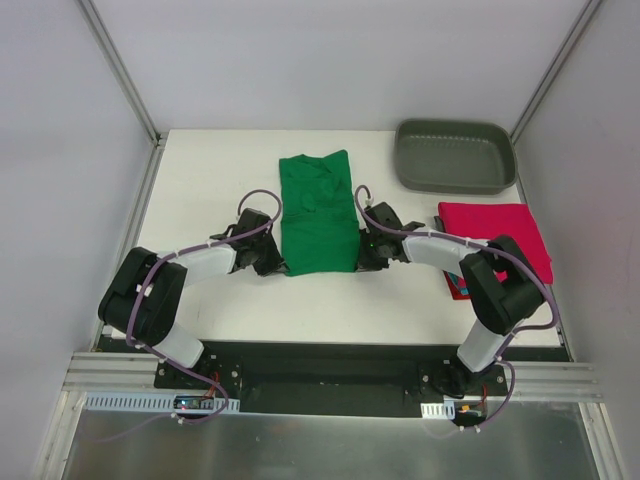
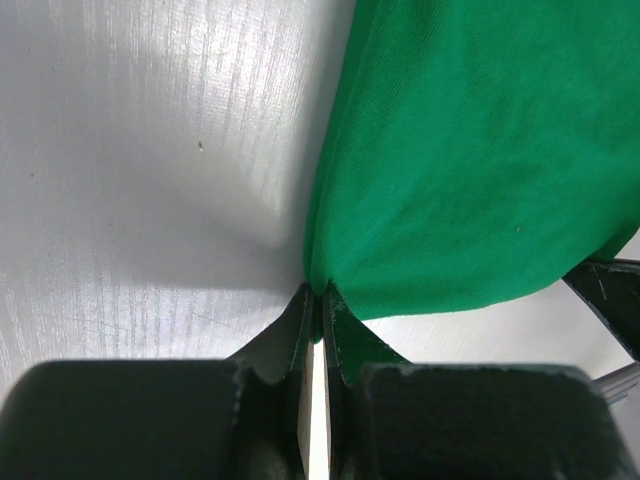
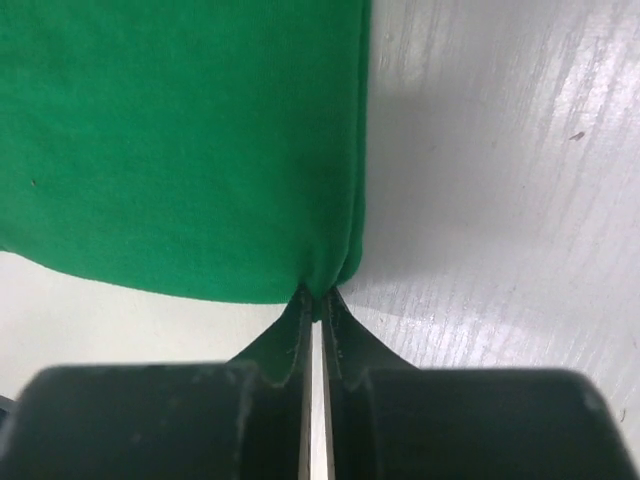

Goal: Fold and stack the t-shirts
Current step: Grab one side of the 2/3 rectangular tshirt with both arms, then fold the long partially folded tshirt into a neat square, then smooth out wrinkles on the folded tshirt, then put the neatly folded tshirt into the corner of the board with the right arm

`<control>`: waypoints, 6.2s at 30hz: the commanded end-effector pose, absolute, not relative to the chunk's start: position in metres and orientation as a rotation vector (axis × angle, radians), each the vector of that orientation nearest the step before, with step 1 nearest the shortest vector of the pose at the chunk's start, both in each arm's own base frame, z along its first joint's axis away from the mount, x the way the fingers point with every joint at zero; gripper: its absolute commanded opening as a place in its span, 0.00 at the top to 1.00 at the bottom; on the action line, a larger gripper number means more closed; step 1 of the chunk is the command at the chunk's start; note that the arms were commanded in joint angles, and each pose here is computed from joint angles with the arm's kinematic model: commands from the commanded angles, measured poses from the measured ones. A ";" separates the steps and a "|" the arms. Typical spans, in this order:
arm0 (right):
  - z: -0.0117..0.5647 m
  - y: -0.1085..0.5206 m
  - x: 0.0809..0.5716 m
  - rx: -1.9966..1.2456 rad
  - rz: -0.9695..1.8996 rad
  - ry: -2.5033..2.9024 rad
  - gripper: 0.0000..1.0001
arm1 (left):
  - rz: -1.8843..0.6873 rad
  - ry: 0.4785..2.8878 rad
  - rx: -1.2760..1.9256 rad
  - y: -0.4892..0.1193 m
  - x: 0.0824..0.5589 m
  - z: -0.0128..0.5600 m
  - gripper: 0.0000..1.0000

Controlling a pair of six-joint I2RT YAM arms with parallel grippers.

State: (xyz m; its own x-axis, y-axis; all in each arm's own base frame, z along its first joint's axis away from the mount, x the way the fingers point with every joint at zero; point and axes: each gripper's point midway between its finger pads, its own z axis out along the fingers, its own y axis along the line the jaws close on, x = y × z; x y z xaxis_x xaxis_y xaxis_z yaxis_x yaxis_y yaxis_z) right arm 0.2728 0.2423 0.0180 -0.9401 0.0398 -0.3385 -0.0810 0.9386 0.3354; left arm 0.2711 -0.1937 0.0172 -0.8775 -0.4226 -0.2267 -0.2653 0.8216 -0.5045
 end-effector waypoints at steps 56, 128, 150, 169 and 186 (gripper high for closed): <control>0.201 0.214 0.242 -0.140 0.734 2.353 0.98 | -0.552 2.212 -0.424 -0.165 0.247 0.196 1.00; 0.055 0.283 0.469 -0.065 1.004 2.542 0.04 | -0.937 2.607 -0.384 -0.241 0.465 0.050 0.01; 0.028 0.231 0.266 -0.105 0.714 2.713 0.04 | -0.619 2.820 -0.351 -0.214 0.234 0.020 0.01; 0.140 0.146 0.210 0.272 0.656 2.178 0.04 | -0.558 2.380 -0.399 -0.150 0.215 0.112 0.01; 0.043 0.182 0.178 0.233 0.425 2.579 0.05 | -0.426 2.512 -0.354 -0.143 0.209 0.076 0.01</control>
State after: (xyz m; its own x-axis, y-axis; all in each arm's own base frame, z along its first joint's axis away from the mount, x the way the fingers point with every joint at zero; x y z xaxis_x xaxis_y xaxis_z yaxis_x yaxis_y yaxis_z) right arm 0.1619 0.1723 0.0360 -0.8780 0.2249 -0.4226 0.0475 0.9194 0.3906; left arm 0.2023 -0.1424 0.0680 -0.8150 -0.3591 -0.4547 -0.1836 0.9043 -0.3853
